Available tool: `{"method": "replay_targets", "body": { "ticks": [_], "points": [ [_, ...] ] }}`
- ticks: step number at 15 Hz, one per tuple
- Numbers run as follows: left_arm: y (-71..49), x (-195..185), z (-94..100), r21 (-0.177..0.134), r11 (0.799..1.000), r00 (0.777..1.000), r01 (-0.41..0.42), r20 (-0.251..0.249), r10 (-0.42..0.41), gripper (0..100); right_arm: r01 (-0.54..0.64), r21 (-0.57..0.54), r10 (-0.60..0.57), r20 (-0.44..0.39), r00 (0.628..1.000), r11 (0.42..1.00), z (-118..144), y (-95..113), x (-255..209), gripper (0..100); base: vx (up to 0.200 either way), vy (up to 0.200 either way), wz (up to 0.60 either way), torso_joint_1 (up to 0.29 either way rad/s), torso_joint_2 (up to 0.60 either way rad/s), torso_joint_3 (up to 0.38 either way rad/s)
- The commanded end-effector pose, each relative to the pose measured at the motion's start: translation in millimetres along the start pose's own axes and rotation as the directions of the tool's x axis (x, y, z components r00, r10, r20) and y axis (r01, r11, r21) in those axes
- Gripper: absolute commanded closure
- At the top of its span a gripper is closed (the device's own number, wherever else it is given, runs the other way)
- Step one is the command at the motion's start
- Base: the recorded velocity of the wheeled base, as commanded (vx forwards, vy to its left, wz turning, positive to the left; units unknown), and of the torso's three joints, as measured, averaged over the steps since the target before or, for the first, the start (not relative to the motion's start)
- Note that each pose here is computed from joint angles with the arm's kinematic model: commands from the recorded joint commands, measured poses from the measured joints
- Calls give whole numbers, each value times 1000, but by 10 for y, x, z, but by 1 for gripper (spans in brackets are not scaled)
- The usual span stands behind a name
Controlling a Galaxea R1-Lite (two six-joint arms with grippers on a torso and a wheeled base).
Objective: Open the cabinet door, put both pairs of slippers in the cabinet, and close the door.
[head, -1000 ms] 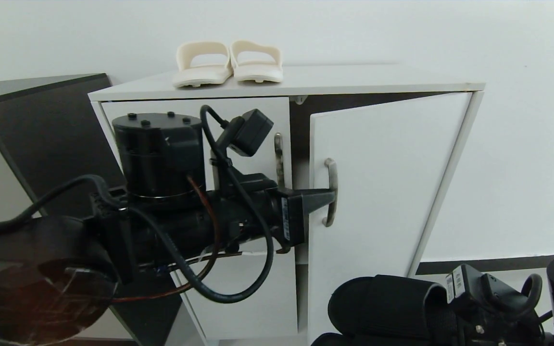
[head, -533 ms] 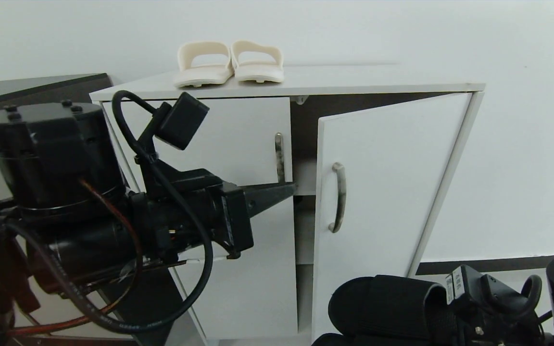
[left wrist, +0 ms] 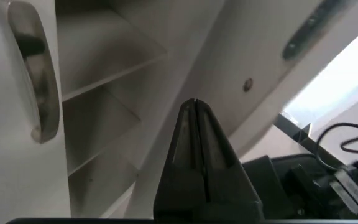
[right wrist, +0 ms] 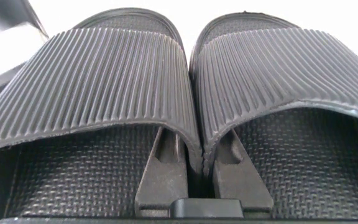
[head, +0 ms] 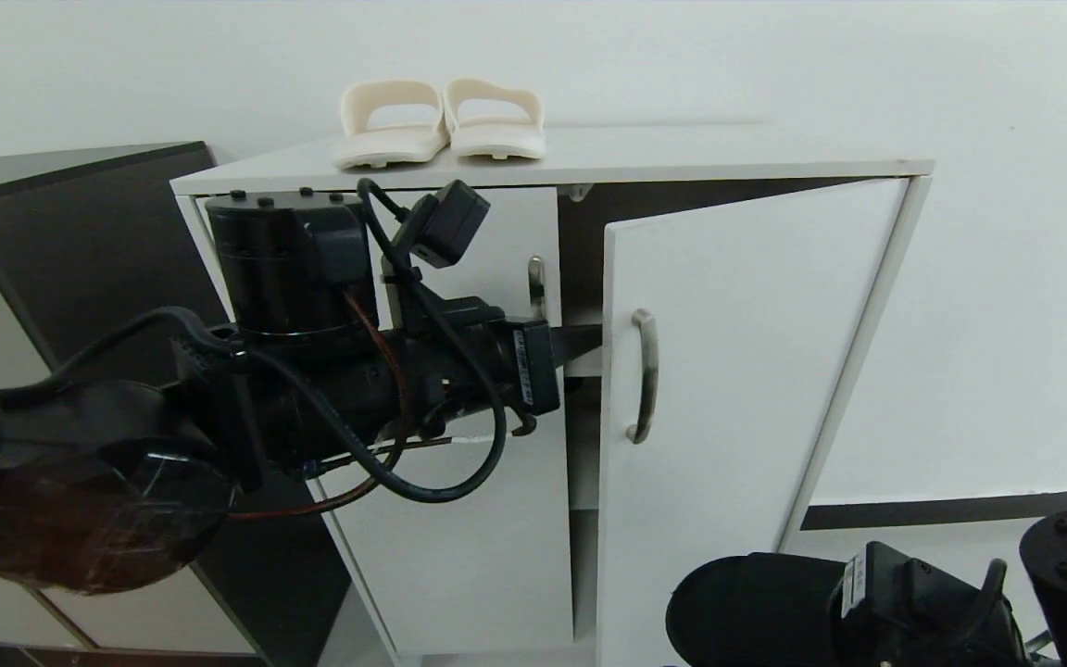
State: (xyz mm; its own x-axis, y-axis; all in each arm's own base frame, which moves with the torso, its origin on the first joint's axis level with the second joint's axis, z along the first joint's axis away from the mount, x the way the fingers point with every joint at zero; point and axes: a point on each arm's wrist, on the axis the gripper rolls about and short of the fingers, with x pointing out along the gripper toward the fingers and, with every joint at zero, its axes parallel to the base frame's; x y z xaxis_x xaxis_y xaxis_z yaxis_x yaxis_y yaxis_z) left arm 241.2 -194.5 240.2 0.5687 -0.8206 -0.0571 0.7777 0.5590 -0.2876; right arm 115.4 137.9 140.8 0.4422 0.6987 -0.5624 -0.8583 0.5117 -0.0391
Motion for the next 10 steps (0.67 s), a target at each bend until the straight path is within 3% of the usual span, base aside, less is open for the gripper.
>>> {"method": "replay_targets", "body": {
  "ticks": [1, 6, 8, 10],
  "points": [
    [73, 149, -102, -6, 1000, 1000, -6, -23, 6, 100, -3, -8, 3, 16, 1000, 1000, 43, 13, -11, 100, 0, 0, 0, 0, 0, 0],
    [81, 162, -94, -2, 1000, 1000, -5, -4, 5, 100, -16, -13, 16, -40, 999, 1000, -32, 46, -41, 100, 0, 0, 0, 0, 0, 0],
    [54, 142, -107, 5, 999, 999, -48, 27, 47, 100, -47, -50, 44, -54, 998, 998, -136, 114, -127, 100, -200, 0, 0, 2, 2, 5],
    [-201, 37, -143, 20, 1000, 998, 0, 64, -2, 100, -83, -88, 79, -45, 996, 993, -196, 170, -190, 100, -200, 0, 0, 2, 2, 0]
  ]
}}
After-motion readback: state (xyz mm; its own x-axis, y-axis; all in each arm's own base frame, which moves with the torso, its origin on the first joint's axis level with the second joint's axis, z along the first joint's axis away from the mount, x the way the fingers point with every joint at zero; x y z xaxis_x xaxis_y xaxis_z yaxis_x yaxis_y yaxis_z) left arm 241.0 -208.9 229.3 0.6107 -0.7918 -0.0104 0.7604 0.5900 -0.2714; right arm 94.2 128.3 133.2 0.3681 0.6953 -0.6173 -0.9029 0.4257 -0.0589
